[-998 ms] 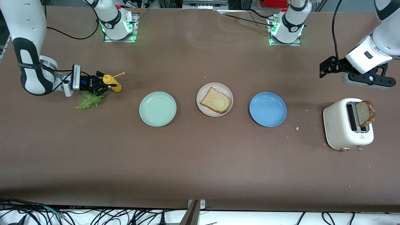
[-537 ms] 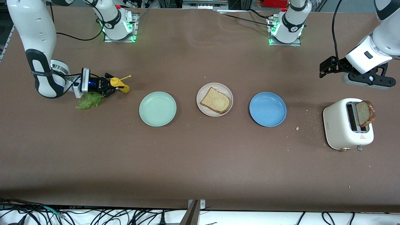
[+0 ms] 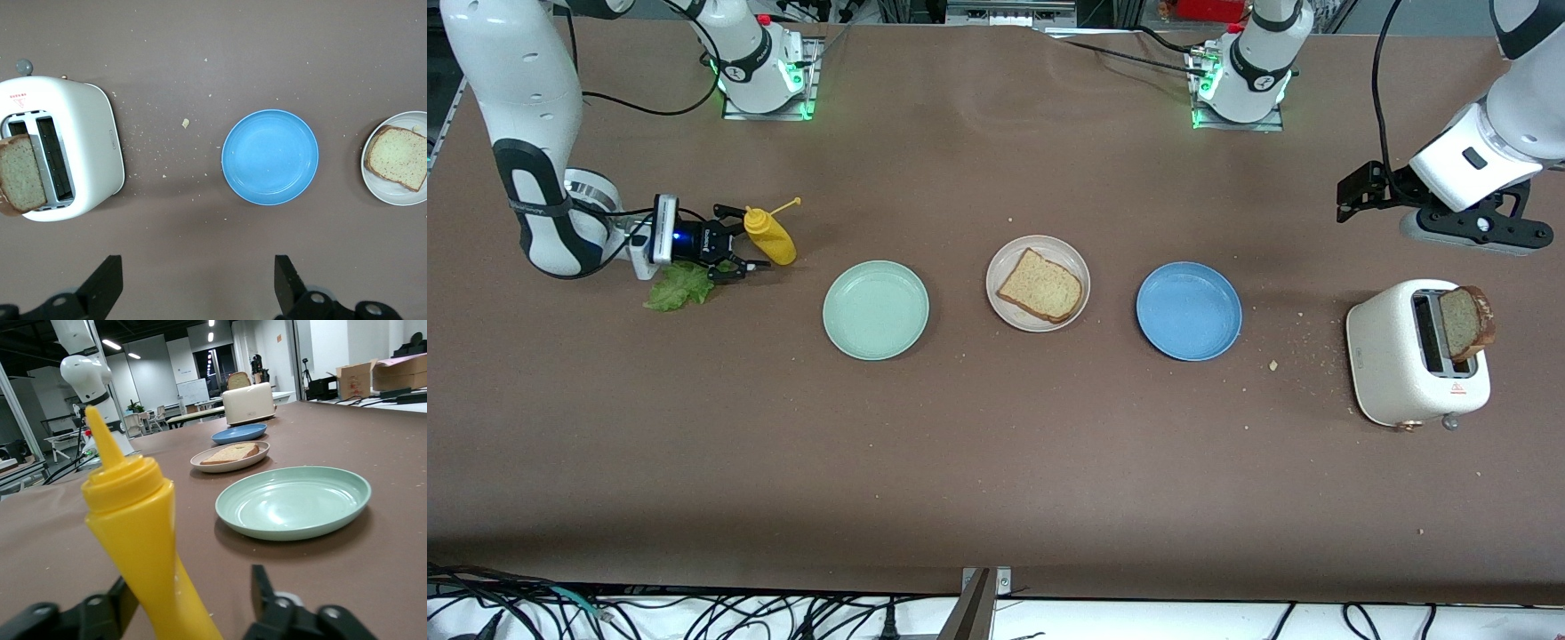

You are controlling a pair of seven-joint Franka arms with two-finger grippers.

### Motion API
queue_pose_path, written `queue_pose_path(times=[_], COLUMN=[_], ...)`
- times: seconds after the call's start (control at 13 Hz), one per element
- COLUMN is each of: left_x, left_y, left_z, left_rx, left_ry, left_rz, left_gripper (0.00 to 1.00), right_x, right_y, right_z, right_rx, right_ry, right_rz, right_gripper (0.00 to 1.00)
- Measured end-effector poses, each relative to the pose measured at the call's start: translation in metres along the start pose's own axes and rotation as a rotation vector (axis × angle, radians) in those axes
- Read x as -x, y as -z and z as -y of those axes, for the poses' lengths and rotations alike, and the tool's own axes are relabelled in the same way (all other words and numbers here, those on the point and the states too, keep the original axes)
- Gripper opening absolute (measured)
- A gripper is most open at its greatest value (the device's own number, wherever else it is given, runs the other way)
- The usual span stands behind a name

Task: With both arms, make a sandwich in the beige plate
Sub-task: 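Open the right gripper and move it toward the lettuce leaf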

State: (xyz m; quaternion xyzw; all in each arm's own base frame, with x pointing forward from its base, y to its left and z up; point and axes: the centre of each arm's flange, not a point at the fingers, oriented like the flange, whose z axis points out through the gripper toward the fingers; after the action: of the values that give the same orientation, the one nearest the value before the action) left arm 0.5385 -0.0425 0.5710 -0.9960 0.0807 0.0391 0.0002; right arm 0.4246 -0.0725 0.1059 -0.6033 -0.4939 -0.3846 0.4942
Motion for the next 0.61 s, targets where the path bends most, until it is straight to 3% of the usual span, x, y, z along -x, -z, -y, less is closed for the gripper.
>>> queue_pose_path(times=[0.08,0.15,0.38,0.61], left_x=[0.0,0.0,0.0,0.0], left_y=[0.0,0.0,0.0,0.0], left_z=[0.0,0.0,0.0,0.001], left_rx=[0.0,0.0,0.0,0.0], left_ry=[0.0,0.0,0.0,0.001], left_rz=[0.0,0.0,0.0,0.0], left_gripper=[1.0,1.0,1.0,1.0], right_x=[-0.006,-0.016,-0.078,-0.15], right_y=[0.007,0.017,0.06,0.104], right_z=[-0.004,-0.009,-0.03,-0.048], right_rx=[-0.001,-0.004,0.025,0.128], right_ry=[-0.003,-0.013,-0.104,-0.275], right_rz=[0.018,0.06,0.256,0.445], right_gripper=[0.91,0.95,0.98,0.99])
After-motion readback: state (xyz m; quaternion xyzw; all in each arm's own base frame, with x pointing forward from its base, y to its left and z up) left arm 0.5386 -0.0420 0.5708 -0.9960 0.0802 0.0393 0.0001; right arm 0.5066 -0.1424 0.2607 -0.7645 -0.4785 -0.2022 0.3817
